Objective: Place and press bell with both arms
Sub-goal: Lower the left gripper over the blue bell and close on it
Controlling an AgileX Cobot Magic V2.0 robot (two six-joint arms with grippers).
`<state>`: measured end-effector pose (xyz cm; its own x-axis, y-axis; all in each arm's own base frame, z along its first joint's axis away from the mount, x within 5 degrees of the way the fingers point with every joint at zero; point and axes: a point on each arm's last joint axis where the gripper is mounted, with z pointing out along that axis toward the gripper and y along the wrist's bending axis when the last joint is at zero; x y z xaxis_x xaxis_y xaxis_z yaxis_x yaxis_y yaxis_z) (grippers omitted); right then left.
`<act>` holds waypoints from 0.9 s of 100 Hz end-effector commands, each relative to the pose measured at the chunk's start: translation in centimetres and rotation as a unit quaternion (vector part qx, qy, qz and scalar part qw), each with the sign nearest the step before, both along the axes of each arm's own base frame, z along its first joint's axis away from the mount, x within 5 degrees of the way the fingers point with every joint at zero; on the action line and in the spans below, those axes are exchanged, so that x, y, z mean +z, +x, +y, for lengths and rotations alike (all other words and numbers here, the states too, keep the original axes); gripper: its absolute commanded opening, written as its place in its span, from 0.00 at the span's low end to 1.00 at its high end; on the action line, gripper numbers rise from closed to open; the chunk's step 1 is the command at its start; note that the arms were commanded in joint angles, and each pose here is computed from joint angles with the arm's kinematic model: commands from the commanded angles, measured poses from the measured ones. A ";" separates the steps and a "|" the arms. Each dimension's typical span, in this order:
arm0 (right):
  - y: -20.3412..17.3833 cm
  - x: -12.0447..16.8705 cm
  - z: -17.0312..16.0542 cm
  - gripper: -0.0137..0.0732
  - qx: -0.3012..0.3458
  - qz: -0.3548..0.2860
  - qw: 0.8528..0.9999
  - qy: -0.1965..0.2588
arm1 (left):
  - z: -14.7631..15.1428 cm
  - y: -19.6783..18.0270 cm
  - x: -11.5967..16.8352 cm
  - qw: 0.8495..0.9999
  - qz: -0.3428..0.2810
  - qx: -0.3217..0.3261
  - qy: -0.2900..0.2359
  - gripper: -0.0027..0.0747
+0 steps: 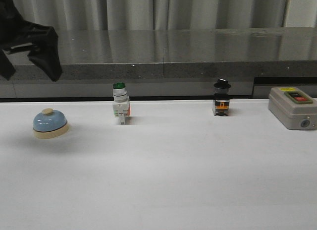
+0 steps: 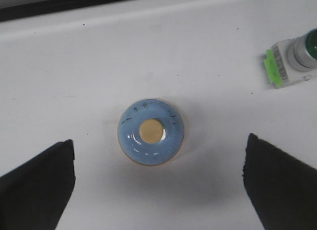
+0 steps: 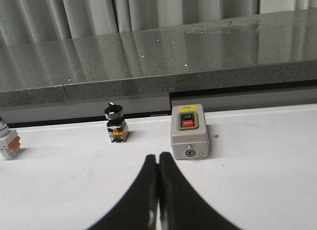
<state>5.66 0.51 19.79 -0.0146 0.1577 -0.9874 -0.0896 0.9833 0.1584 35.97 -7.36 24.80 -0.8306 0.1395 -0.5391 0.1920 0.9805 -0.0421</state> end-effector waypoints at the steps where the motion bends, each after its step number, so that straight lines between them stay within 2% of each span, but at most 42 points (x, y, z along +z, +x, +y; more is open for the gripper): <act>1: -0.3 1.5 0.0 0.08 -0.002 -0.060 0.998 0.002 | -0.5 1.2 1.5 0.999 -0.043 -0.001 -0.010 0.88; 37: -0.3 1.5 0.0 0.08 -0.002 -0.060 0.998 0.002 | -0.9 3.3 -2.8 1.000 -0.003 0.000 -0.002 0.88; 90: -0.3 1.5 0.0 0.08 -0.002 -0.060 0.998 0.002 | -1.1 4.5 -6.7 0.999 0.032 0.001 0.006 0.88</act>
<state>5.66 0.51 19.79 -0.0146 0.1577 -0.9874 -0.0896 0.9833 0.1584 39.80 -8.07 15.89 -0.9045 0.1535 -0.3980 0.1836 0.9823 -0.0383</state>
